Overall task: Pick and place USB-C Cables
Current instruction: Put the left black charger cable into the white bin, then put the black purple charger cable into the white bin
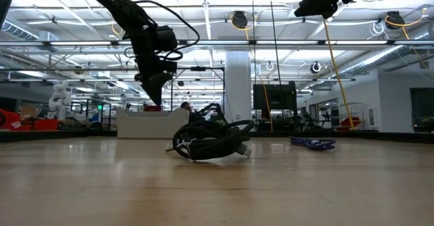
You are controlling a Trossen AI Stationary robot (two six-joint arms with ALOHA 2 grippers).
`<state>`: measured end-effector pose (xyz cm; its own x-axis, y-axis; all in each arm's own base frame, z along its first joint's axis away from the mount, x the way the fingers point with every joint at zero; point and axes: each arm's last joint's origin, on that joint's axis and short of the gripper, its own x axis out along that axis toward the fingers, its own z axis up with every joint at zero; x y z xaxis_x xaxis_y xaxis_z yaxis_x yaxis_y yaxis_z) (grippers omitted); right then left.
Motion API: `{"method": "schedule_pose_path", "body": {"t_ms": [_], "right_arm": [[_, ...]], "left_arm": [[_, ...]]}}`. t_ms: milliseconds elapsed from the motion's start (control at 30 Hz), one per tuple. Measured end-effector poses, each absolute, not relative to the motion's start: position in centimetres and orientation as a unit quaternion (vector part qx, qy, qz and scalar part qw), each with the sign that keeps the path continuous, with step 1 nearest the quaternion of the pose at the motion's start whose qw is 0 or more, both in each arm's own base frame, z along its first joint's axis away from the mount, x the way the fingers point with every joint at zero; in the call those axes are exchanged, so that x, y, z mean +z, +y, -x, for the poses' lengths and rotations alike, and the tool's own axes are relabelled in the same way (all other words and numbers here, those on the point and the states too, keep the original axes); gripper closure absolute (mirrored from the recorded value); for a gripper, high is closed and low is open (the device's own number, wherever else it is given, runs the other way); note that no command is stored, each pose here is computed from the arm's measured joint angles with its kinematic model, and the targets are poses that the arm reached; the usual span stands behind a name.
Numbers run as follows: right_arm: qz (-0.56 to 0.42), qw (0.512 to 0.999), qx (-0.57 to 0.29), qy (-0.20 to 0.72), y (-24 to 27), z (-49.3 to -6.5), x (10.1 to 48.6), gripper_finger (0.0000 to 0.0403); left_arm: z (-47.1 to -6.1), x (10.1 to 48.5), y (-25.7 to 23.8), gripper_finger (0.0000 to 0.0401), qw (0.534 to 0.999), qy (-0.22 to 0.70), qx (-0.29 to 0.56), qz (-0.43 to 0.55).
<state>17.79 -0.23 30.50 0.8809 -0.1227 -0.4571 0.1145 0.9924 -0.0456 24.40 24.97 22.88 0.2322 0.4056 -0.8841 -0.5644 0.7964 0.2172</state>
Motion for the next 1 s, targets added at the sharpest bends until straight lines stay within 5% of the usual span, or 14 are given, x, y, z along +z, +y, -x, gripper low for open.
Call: {"method": "schedule_pose_path", "body": {"t_ms": [400,1000], "right_arm": [[0.008,0.97,-0.061,0.236,-0.2,-17.8,30.5,0.0238],[-0.029,0.965,-0.07,0.251,-0.2,-17.6,30.2,0.0238]], "left_arm": [[-25.0,23.5,23.5,0.0321,0.779,0.547,0.295,0.08],[-22.0,37.1,8.7,0.0395,0.914,0.361,0.18,-0.048]]}}
